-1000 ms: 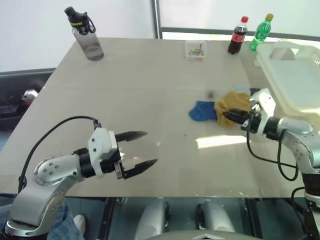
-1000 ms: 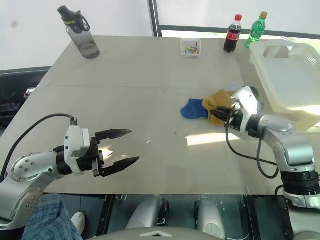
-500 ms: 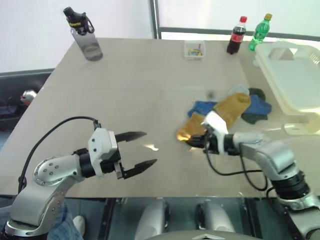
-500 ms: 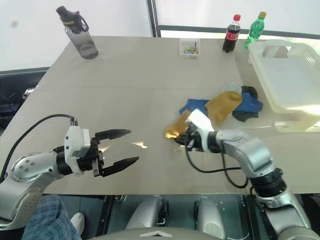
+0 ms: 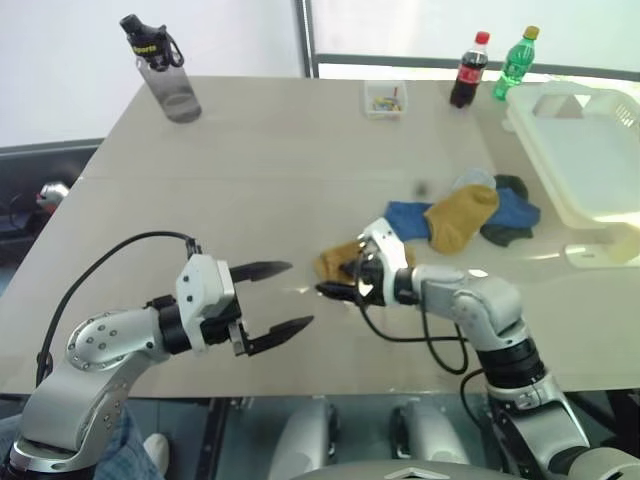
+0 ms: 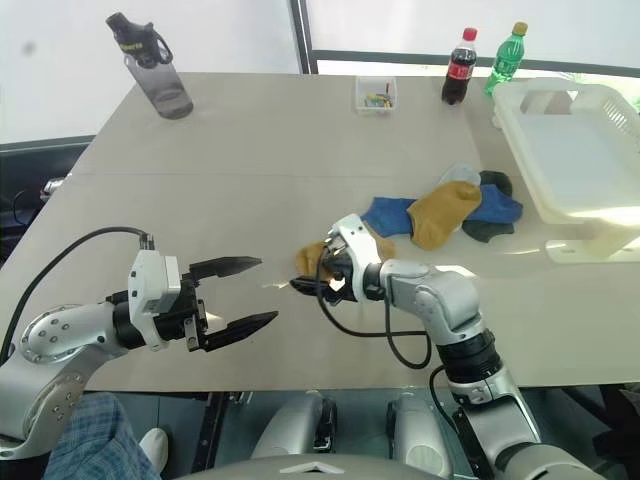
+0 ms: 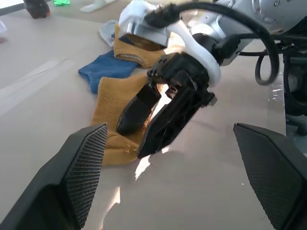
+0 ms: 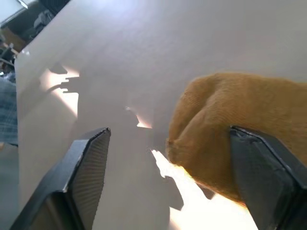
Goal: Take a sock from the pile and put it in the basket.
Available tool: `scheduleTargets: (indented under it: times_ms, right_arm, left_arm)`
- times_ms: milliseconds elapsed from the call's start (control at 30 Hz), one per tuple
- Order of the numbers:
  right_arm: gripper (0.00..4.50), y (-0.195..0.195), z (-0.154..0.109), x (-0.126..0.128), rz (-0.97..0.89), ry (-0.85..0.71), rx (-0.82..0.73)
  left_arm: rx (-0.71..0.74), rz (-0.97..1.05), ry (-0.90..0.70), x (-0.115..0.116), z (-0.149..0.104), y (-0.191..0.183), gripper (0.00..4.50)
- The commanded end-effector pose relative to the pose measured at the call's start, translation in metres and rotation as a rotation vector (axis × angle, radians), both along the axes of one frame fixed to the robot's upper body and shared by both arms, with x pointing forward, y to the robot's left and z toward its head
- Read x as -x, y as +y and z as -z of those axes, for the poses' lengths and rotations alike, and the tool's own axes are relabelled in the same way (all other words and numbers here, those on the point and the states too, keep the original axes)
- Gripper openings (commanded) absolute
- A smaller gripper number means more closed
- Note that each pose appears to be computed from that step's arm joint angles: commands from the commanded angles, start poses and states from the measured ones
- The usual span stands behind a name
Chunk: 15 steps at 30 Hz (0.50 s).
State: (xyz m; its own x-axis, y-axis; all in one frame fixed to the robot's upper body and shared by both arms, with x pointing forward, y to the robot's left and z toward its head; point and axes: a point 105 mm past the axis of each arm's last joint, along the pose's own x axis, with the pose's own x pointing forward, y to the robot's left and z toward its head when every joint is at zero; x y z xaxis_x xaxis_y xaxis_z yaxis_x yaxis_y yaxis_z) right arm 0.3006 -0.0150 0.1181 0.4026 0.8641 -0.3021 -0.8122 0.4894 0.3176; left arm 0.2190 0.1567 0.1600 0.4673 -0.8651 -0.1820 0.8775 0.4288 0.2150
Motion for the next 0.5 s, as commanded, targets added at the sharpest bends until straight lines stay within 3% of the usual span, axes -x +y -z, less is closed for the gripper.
scheduleTargets:
  times_ms: [33,233,433,500]
  right_arm:
    - [3.82,-0.032,-0.026,-0.008,0.035,-0.113,0.004]
    - [3.82,-0.074,-0.012,-0.025,0.128,-0.156,0.166]
    - [3.82,-0.080,0.002,-0.034,0.165,-0.170,0.223]
    - [3.30,-0.078,0.004,-0.033,0.160,-0.176,0.228]
  left_arm:
    - [-0.003,0.017,-0.036,0.004,-0.009,-0.003,4.50]
    - [0.001,0.019,-0.031,0.005,-0.009,-0.005,4.50]
    - [0.004,0.022,-0.027,0.006,-0.010,-0.006,4.50]
    - [0.004,0.020,-0.027,0.006,-0.011,-0.006,4.50]
